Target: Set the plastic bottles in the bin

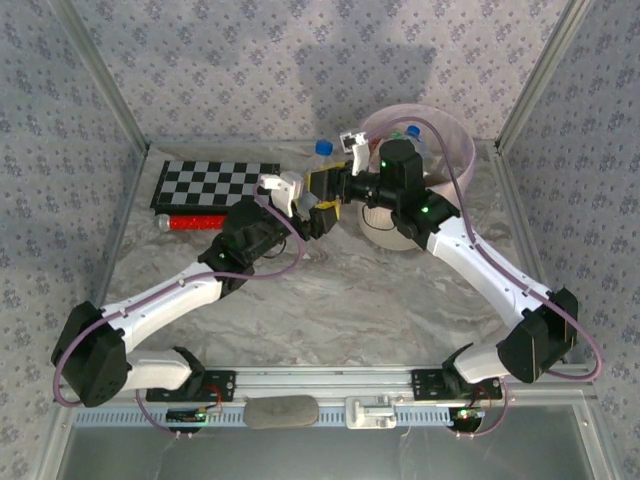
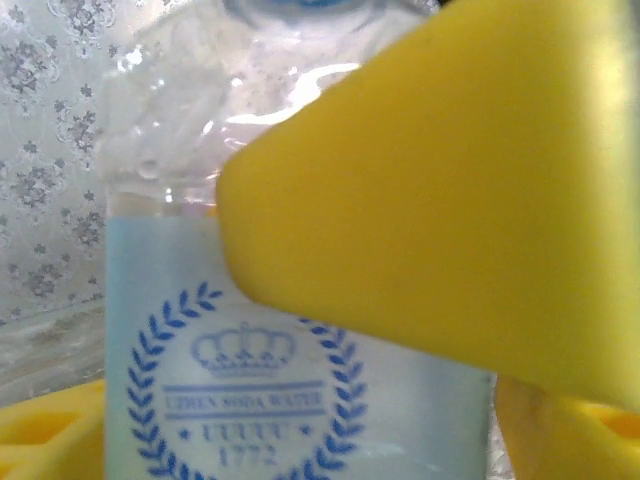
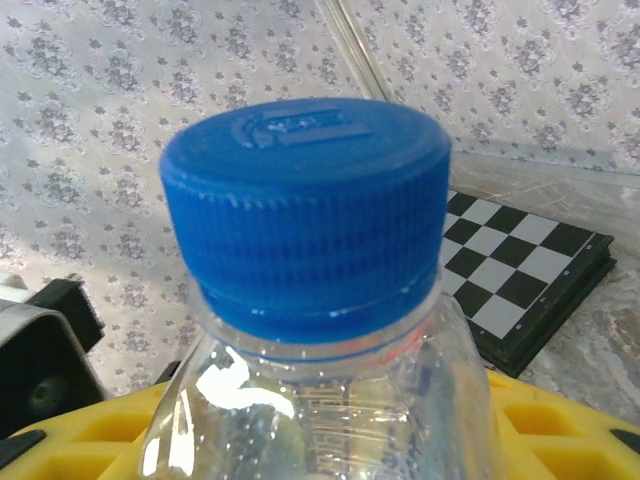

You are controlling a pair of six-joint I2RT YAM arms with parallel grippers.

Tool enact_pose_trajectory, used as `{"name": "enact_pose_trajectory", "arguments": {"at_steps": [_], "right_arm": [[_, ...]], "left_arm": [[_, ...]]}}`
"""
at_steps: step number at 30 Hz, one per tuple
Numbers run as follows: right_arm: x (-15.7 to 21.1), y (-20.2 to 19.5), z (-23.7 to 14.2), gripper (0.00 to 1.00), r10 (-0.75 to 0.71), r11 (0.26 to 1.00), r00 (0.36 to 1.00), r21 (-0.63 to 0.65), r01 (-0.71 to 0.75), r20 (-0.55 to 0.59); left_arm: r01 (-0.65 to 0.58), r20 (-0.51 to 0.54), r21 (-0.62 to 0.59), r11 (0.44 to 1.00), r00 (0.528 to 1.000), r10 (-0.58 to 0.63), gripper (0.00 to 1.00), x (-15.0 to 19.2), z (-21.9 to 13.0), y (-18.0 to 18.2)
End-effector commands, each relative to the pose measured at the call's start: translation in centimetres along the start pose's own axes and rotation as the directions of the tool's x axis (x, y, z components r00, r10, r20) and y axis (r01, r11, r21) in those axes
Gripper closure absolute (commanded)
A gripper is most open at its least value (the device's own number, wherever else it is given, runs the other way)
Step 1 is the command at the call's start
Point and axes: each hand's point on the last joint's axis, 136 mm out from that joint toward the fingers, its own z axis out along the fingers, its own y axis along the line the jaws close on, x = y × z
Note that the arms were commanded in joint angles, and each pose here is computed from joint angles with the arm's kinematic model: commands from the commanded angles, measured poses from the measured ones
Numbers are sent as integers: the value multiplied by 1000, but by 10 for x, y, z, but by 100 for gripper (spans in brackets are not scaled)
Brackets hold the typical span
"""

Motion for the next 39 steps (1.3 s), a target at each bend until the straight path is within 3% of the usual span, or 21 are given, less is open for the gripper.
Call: {"name": "enact_pose_trajectory", "arguments": {"at_steps": [1,10,21,31,39], "right_arm": [[-17,-5,-11,48,-52,997,998,60,50,43],[-60,-33,-62,49,-135,965,984,241,103,119],[-101,-62,-147,51,-220,878,952,468,98,213],[-96,-109,-195,51,-193,781,953,625,6,232],[-72,-163,-201,51,-38,768,964,624,-141,264]], "left_arm": [[-6,92,16,1000,996,5,0,-29,-11,-10],[-21,58,-211,977,998,34,0,-20,-39,36],[187,71,-518,835,982,-176,0,28,-74,137],[210,42,-590,780,972,-230,0,52,-79,162],[234,55,-572,786,967,-248,0,53,-74,161]]}}
